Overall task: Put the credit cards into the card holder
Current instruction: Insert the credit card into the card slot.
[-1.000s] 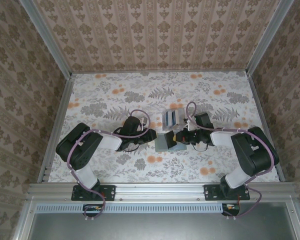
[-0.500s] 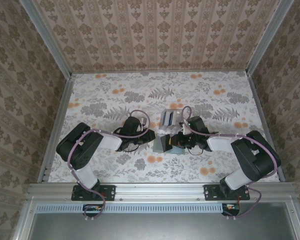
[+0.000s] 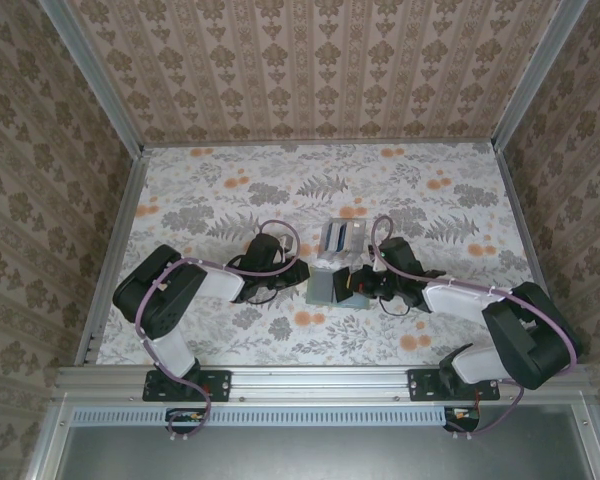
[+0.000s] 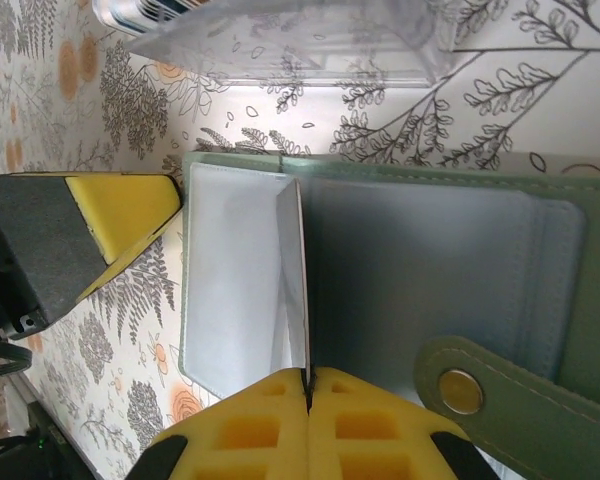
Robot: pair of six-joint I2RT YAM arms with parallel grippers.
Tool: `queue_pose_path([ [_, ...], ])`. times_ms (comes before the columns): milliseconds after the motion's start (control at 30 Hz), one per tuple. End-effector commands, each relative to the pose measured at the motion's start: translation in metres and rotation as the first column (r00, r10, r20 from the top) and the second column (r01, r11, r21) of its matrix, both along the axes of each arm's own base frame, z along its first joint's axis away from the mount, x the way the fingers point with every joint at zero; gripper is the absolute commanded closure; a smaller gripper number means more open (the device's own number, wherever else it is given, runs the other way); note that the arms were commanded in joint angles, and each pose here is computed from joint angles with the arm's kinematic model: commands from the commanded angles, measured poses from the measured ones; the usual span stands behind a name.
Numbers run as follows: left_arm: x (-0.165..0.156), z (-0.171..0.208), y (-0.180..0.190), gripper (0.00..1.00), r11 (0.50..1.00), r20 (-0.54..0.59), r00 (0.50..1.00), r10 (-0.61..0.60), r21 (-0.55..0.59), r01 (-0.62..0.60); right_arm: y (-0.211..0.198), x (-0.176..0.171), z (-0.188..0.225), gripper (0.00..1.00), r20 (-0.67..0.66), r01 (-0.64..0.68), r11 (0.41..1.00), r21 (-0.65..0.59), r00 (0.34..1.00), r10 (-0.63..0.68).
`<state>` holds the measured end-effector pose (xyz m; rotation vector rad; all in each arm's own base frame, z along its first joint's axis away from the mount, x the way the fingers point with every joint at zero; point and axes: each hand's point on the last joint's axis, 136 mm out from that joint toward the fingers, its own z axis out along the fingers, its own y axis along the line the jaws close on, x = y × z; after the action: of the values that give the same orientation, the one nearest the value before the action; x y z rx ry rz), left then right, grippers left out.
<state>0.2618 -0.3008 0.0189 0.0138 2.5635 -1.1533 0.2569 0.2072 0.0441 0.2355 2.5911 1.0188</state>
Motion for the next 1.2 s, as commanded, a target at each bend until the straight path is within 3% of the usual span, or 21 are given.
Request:
queue_pose_path([
  [0, -0.057, -0.086, 0.056, 0.85, 0.958, -0.248, 0.968, 0.045, 0.285, 0.029, 0.0, -0.006, -0.016, 1.0, -0.056, 0.045, 0.999, 0.009, 0.997, -0.044],
  [633, -0.057, -0.086, 0.055, 0.85, 0.959, -0.25, 0.967, 0.038, 0.282, 0.035, 0.007, -0.006, -0.03, 1.0, -0.032, 0.242, 0.97, -0.018, 0.97, -0.243],
  [867, -0.058, -0.086, 0.054, 0.86, 0.96, -0.254, 0.967, 0.036, 0.279, 0.037, 0.029, -0.004, -0.032, 1.0, -0.024, 0.212, 0.977, -0.028, 0.977, -0.213],
  [1167, -0.056, -0.086, 0.054, 0.86, 0.961, -0.254, 0.966, 0.039, 0.274, 0.033, 0.044, -0.008, -0.04, 0.89, -0.046, 0.175, 0.983, -0.06, 0.983, -0.178],
])
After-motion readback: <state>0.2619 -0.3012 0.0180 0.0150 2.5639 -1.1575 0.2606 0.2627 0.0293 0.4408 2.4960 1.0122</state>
